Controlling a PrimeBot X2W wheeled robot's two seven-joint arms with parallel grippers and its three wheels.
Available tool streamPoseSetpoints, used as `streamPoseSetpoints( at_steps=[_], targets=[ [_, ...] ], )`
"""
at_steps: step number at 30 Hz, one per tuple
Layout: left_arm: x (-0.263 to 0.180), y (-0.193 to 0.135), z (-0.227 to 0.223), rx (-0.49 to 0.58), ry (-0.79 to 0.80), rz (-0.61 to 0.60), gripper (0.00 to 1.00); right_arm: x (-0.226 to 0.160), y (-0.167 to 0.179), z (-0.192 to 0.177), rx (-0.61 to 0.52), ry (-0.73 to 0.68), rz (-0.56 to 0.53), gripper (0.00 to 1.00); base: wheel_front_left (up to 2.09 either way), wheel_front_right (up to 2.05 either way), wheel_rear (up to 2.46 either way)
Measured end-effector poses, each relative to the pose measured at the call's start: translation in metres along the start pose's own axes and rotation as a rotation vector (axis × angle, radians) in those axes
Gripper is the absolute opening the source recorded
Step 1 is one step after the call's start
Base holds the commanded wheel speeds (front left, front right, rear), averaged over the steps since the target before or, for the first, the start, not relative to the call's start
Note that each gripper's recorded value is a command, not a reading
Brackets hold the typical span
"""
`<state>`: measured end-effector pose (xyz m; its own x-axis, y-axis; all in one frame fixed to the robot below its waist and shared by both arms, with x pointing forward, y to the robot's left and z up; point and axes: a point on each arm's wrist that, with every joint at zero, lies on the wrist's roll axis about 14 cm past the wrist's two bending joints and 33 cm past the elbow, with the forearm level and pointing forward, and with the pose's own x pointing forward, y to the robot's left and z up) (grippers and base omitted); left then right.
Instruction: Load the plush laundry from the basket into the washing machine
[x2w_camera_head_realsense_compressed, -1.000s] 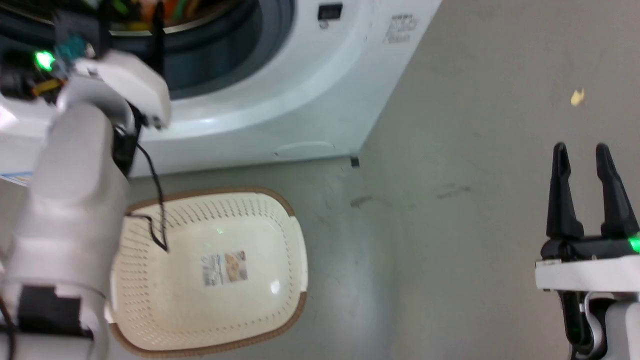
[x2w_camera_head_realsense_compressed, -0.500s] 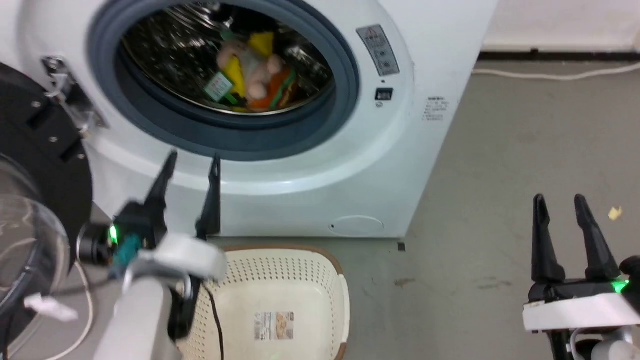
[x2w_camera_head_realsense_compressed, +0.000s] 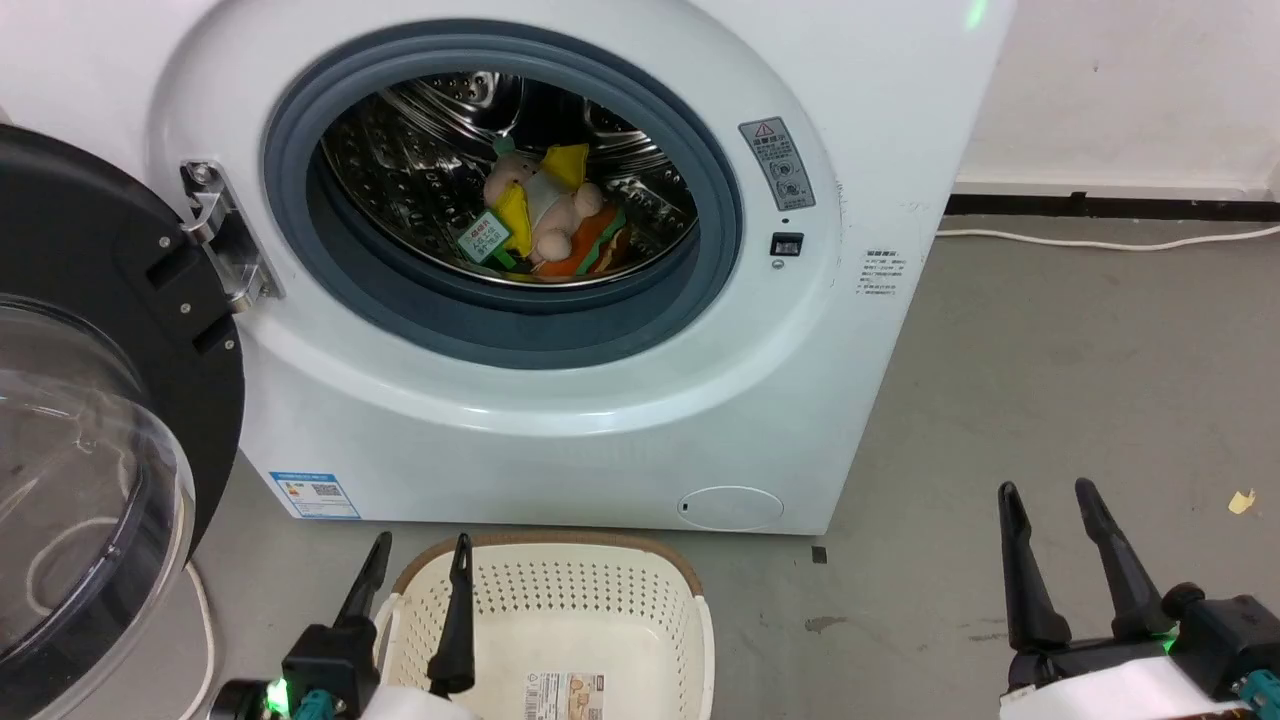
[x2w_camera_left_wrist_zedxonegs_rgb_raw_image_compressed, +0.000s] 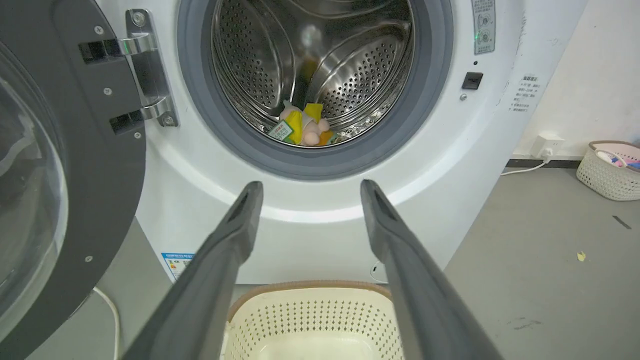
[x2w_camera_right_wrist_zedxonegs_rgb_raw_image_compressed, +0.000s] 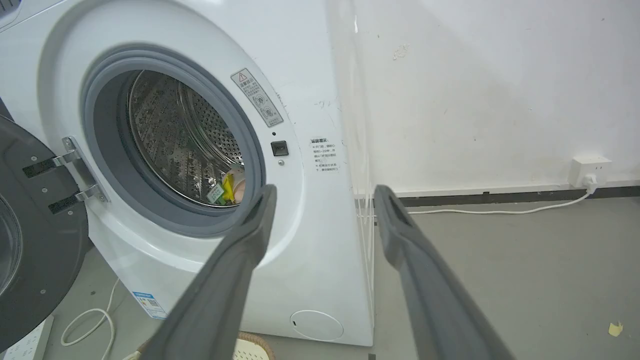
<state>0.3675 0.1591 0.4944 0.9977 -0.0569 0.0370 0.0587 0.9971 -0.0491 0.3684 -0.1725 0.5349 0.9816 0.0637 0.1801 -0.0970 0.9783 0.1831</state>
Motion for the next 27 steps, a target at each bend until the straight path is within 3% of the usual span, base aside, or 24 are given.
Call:
streamPoseSetpoints(
  at_steps=[11,12,27],
  targets=[
    [-0.009,0.002,0.001,-0.003,-0.003,0.028,1.00,-0.009,0.003,-0.010,0.005,0.034,0.007,1.00,0.00,0.00,0.00],
    [-0.009,0.002,0.001,-0.003,-0.005,0.029,0.00,-0.009,0.004,-0.010,0.006,0.034,0.007,0.00,0.00,0.00,0.00],
    [-0.009,0.002,0.001,0.000,0.008,0.028,0.00,-0.009,0.004,-0.011,-0.003,0.051,0.011,0.00,0.00,0.00,0.00]
  ],
)
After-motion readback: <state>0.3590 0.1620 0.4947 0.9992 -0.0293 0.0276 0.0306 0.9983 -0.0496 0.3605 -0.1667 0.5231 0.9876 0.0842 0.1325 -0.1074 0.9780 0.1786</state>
